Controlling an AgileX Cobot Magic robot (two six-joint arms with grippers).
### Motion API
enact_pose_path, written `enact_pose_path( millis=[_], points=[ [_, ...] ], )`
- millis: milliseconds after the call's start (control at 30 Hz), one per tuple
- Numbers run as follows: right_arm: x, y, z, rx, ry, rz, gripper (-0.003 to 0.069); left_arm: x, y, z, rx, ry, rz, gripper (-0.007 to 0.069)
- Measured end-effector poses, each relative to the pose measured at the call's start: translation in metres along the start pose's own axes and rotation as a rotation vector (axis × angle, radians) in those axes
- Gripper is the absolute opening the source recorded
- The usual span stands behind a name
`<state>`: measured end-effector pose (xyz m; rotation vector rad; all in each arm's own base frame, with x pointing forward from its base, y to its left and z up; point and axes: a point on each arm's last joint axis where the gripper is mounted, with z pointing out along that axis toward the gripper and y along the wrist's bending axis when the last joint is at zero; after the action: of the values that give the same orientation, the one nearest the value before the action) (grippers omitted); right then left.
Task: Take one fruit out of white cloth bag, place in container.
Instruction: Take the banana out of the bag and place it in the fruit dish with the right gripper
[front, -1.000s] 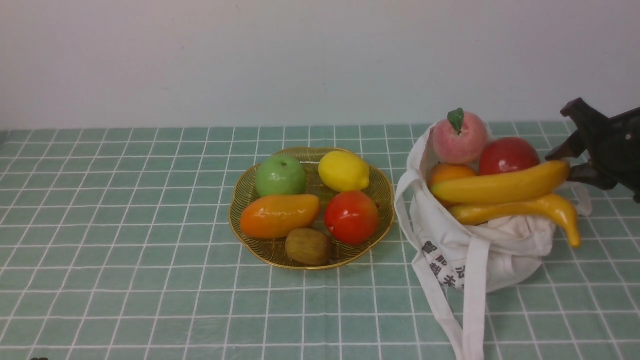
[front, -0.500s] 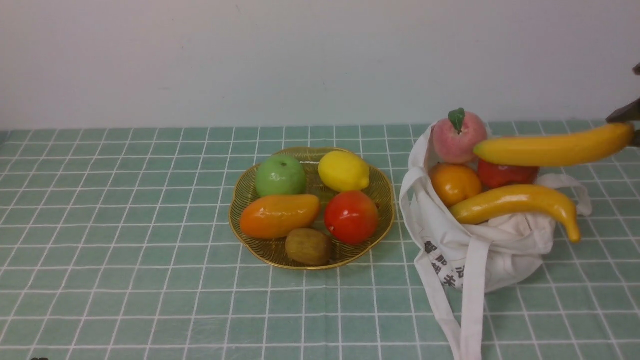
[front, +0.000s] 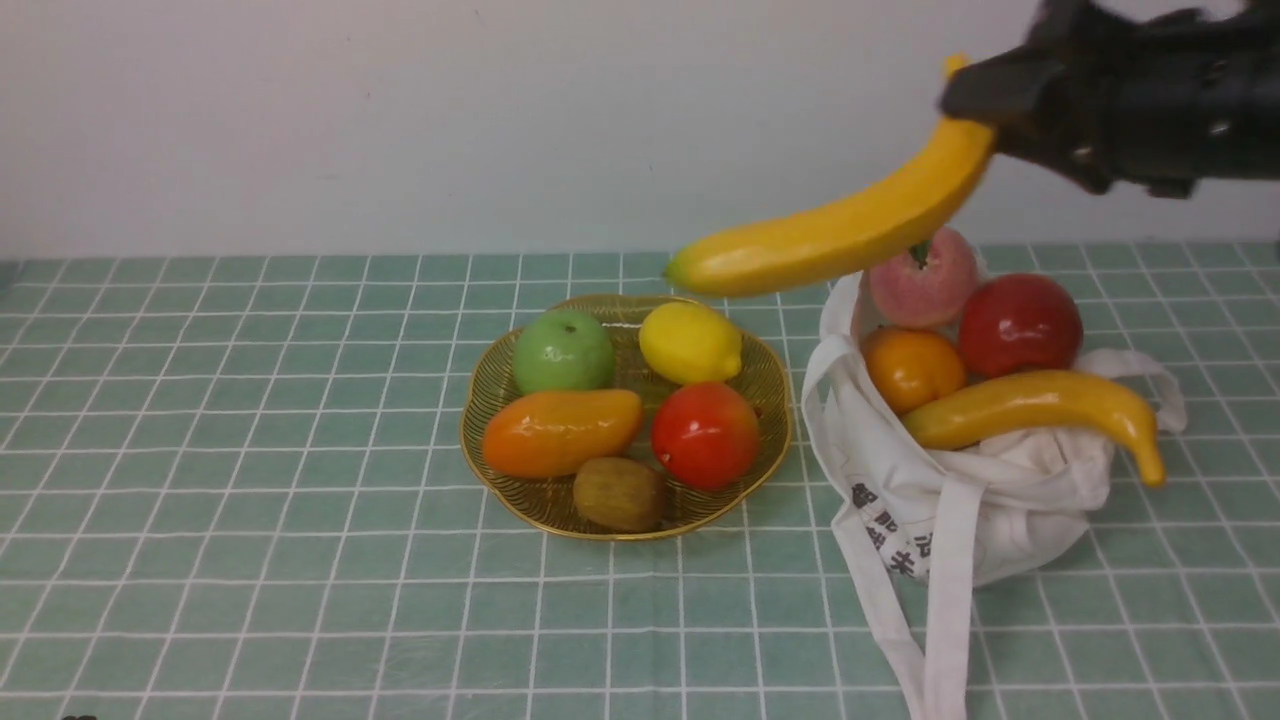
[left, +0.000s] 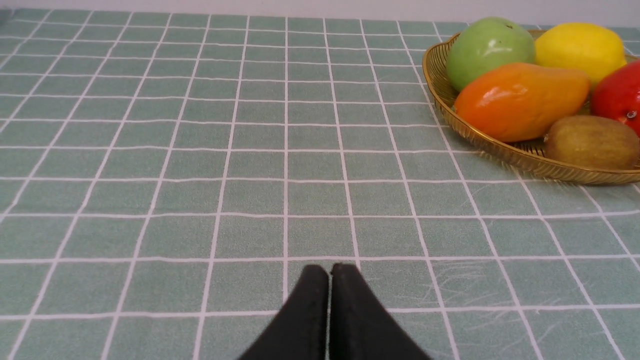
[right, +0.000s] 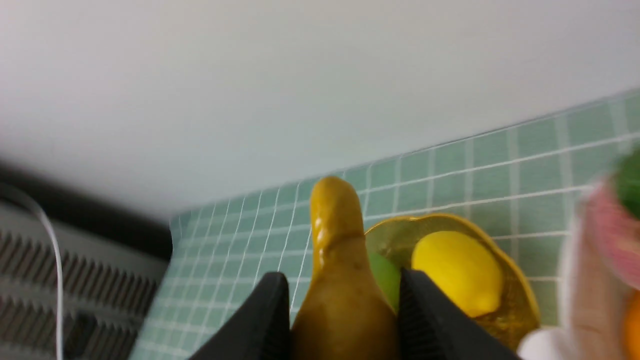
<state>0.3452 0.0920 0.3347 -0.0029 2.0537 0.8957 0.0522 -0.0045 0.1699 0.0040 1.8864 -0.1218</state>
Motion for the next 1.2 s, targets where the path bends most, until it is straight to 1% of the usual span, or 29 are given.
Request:
enact_pose_path(
  millis=[33,67,100,133,200,367,400,600,667,800,900,967,1033,1067,1100,1167,1200],
  points=[
    [0.001,-0.001,0.001,0.001,0.003,-0.008,0.0261,0.000,0.000,0.000,0.000,0.000,0.000,-0.0008],
    [0.009,0.007,0.021,-0.029,0.035,-0.079,0.0261,0.000,0.000,0.000,0.000,0.000,0.000,-0.0008],
    [0.010,0.008,0.023,-0.032,0.039,-0.085,0.0261,0.000,0.000,0.000,0.000,0.000,0.000,-0.0008],
    [0.016,0.011,0.043,-0.053,0.071,-0.131,0.0261,0.000,0.000,0.000,0.000,0.000,0.000,-0.0008],
    [0.018,0.016,0.060,-0.080,0.094,-0.166,0.0261,0.000,0.000,0.000,0.000,0.000,0.000,-0.0008],
    [0.030,0.018,0.105,-0.125,0.160,-0.245,0.0261,0.000,0.000,0.000,0.000,0.000,0.000,-0.0008],
    [0.035,0.015,0.118,-0.128,0.180,-0.266,0.0261,0.000,0.000,0.000,0.000,0.000,0.000,-0.0008],
    [0.054,-0.009,0.154,-0.105,0.234,-0.302,0.0261,0.000,0.000,0.000,0.000,0.000,0.000,-0.0008],
    [0.061,-0.019,0.163,-0.075,0.241,-0.311,0.0261,0.000,0.000,0.000,0.000,0.000,0.000,-0.0008],
    [0.063,-0.023,0.167,-0.052,0.233,-0.318,0.0261,0.000,0.000,0.000,0.000,0.000,0.000,-0.0008],
    [0.063,-0.025,0.168,-0.046,0.226,-0.352,0.0262,0.000,0.000,0.000,0.000,0.000,0.000,-0.0008],
    [0.062,-0.025,0.168,-0.046,0.222,-0.380,0.0287,0.000,0.000,0.000,0.000,0.000,0.000,-0.0008],
    [0.062,-0.025,0.168,-0.048,0.220,-0.404,0.0342,0.000,0.000,0.000,0.000,0.000,0.000,-0.0008],
    [0.062,-0.025,0.168,-0.048,0.220,-0.407,0.0356,0.000,0.000,0.000,0.000,0.000,0.000,-0.0008],
    [0.062,-0.025,0.168,-0.050,0.219,-0.417,0.0410,0.000,0.000,0.000,0.000,0.000,0.000,-0.0008],
    [0.062,-0.025,0.168,-0.051,0.219,-0.429,0.0483,0.000,0.000,0.000,0.000,0.000,0.000,-0.0008],
    [0.062,-0.025,0.168,-0.051,0.219,-0.431,0.0532,0.000,0.000,0.000,0.000,0.000,0.000,-0.0008]
  ],
)
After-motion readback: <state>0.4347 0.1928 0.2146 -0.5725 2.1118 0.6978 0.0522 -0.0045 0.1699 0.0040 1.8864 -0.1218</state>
